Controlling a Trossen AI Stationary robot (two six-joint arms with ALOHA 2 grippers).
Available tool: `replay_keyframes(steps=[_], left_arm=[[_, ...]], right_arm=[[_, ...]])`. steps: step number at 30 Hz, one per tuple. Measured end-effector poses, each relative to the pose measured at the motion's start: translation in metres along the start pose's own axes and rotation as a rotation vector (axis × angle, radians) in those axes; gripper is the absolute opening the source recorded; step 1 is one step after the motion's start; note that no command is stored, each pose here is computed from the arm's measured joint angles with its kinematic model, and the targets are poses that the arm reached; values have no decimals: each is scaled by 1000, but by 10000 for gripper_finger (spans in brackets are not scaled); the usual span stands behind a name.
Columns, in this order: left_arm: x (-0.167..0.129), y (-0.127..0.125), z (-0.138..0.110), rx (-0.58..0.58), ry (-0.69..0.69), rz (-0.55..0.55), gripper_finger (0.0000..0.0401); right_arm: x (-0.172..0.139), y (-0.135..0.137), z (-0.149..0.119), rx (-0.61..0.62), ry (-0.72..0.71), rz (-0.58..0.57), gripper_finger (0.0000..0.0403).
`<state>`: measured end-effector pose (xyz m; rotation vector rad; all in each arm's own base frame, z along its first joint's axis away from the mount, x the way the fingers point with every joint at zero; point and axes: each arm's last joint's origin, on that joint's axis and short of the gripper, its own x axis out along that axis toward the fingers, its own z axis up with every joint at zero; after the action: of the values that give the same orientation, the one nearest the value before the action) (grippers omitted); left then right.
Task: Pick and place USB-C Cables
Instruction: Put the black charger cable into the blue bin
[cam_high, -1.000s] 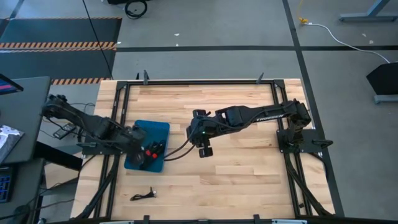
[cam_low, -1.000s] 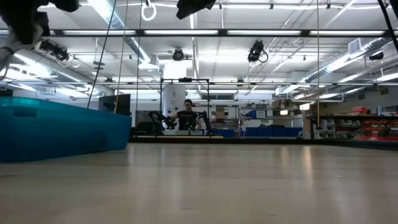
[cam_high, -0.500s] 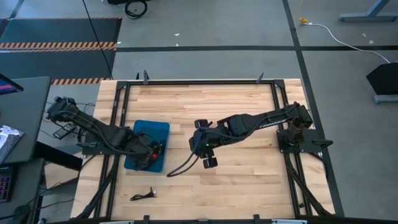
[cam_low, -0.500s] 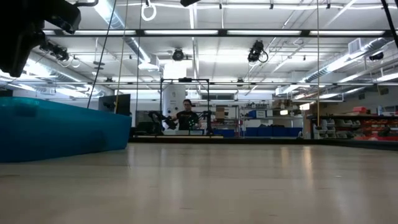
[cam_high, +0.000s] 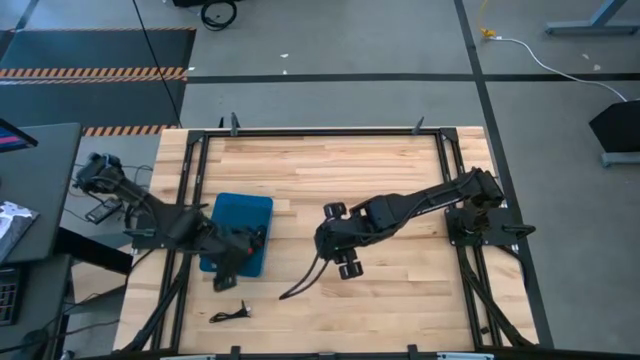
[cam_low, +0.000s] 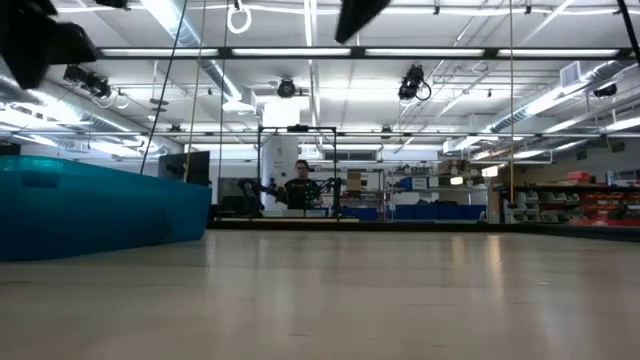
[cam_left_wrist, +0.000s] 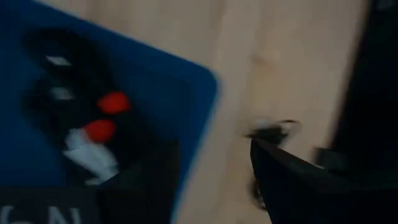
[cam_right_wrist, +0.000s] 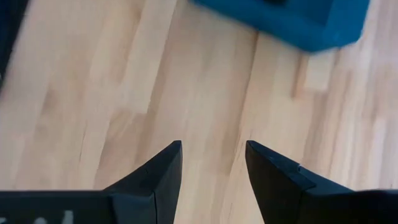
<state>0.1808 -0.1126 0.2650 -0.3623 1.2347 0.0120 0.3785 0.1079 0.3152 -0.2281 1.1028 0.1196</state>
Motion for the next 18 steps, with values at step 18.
replay_keyframes(steps=[18], left_arm=[[48,-72,-51,-132,159,-76,190]], right_arm=[[33,2,-25,50,141,-56,181]])
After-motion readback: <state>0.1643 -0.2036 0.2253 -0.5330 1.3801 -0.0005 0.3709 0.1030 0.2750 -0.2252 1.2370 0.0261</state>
